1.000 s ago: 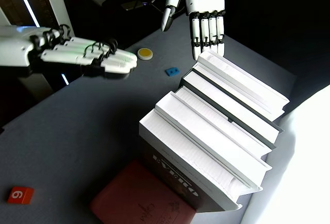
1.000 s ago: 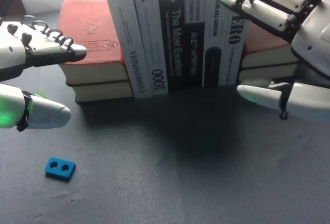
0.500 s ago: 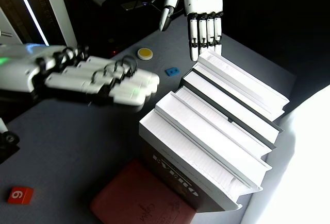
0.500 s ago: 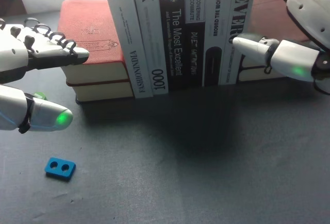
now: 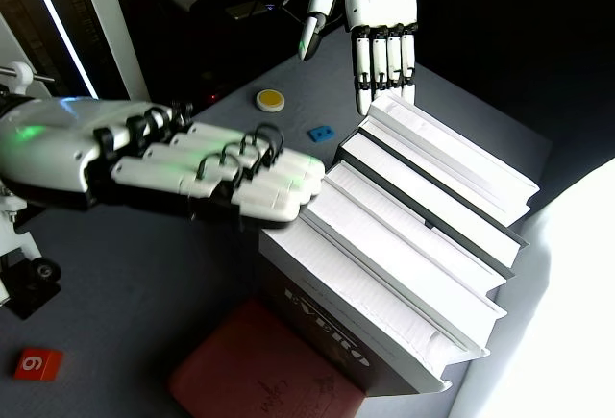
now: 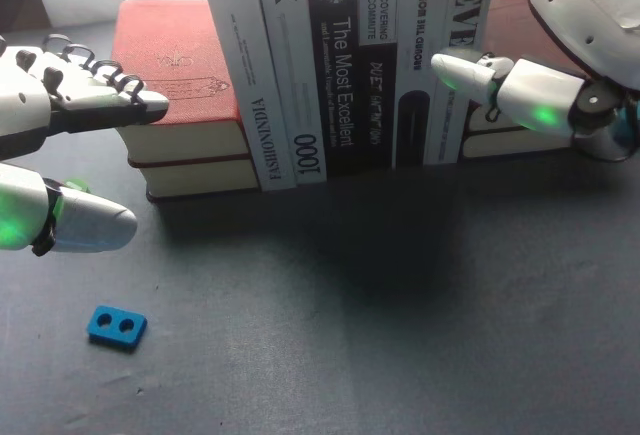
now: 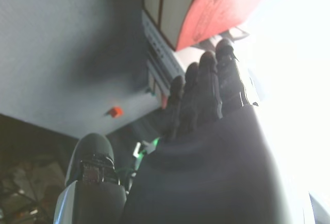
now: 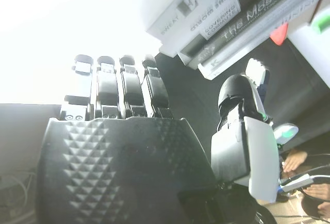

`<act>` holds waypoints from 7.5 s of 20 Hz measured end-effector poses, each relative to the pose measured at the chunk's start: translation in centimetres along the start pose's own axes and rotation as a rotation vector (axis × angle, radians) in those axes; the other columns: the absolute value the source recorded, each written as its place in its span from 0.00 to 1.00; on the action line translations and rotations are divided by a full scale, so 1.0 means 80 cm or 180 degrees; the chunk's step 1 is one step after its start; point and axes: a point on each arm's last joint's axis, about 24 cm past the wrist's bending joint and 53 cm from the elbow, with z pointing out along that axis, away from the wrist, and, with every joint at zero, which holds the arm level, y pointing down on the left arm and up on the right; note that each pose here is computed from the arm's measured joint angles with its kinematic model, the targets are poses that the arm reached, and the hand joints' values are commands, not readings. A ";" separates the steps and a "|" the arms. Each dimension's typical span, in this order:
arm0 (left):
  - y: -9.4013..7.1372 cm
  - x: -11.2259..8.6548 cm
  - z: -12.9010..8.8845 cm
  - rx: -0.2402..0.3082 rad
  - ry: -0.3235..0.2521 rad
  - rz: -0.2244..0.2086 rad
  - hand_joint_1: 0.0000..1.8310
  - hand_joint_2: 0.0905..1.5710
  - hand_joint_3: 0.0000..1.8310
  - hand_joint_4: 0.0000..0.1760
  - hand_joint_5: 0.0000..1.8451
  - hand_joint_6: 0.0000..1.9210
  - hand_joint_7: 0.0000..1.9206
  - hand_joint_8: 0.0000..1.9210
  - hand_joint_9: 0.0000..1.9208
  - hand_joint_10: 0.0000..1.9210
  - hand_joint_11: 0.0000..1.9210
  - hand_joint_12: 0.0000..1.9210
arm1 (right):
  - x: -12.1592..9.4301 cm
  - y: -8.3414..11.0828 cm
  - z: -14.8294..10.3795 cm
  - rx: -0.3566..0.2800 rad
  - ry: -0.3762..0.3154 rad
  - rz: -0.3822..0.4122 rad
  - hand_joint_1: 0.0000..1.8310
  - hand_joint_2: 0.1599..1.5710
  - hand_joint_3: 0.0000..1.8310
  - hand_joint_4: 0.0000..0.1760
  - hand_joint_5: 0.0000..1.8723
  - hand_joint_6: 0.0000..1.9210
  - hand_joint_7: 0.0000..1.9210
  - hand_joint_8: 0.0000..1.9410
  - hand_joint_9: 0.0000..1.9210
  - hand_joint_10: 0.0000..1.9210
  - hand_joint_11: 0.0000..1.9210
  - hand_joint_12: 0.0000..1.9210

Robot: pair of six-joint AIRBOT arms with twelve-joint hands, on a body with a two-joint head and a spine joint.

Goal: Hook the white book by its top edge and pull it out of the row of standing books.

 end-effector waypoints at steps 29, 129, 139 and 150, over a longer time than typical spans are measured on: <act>0.000 0.001 0.000 0.0014 0.0034 0.0081 0.00 0.76 0.00 0.00 0.00 0.00 0.01 0.00 0.00 0.00 0.00 0.03 | 0.029 -0.008 0.005 0.0042 0.0175 0.0109 0.00 0.72 0.00 0.00 0.07 0.00 0.05 0.00 0.03 0.00 0.00 0.00; 0.024 -0.013 -0.006 -0.0107 -0.0051 0.0036 0.00 0.76 0.00 0.00 0.00 0.00 0.01 0.00 0.01 0.00 0.00 0.08 | 0.096 0.082 -0.182 -0.0536 0.2112 -0.0711 0.00 0.74 0.00 0.00 0.09 0.00 0.07 0.00 0.04 0.00 0.00 0.05; 0.025 -0.014 -0.006 -0.0111 -0.0056 0.0034 0.00 0.76 0.00 0.00 0.02 0.00 0.02 0.00 0.02 0.00 0.00 0.08 | 0.027 0.101 -0.155 -0.0461 0.1822 -0.0163 0.00 0.74 0.00 0.00 0.10 0.00 0.08 0.00 0.05 0.00 0.00 0.07; 0.025 -0.013 -0.007 -0.0109 -0.0051 0.0048 0.00 0.76 0.00 0.00 0.02 0.00 0.02 0.00 0.02 0.00 0.00 0.09 | -0.017 0.101 -0.109 -0.0423 0.1668 0.0902 0.00 0.74 0.00 0.00 0.10 0.00 0.08 0.00 0.05 0.00 0.00 0.07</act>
